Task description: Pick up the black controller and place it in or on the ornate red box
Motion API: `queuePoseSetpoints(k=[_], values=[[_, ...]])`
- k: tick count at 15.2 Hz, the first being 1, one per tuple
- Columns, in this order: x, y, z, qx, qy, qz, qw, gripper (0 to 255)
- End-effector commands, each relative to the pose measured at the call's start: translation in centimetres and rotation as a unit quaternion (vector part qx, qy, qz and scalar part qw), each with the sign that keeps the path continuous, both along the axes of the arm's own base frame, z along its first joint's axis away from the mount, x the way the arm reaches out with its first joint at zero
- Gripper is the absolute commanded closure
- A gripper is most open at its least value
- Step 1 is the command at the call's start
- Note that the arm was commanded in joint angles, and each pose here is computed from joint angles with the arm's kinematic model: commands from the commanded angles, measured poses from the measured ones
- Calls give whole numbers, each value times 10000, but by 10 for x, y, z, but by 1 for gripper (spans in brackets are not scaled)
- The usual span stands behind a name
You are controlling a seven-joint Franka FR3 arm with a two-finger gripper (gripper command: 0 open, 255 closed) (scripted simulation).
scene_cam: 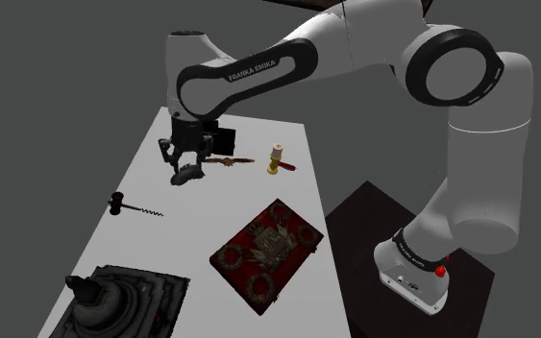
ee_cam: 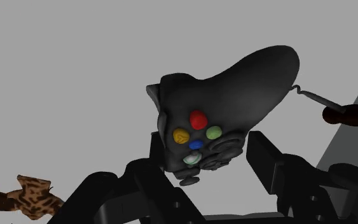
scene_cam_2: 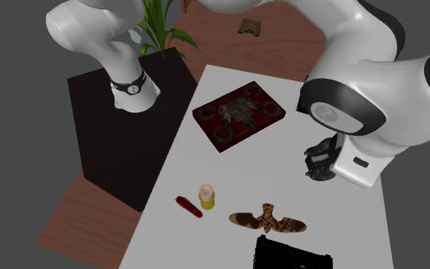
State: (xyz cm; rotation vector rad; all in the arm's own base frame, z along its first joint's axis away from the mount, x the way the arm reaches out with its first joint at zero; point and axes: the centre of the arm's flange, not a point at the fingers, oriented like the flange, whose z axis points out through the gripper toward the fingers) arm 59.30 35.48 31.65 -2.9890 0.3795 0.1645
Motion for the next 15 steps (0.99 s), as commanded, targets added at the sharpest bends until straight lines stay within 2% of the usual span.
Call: queuePoseSetpoints(k=[1,4,15], values=[[0,0,11,0,1,0,10000,255],[0,0,25,0,1,1,10000,255],[-141,-36,30,0,1,0,10000,255]])
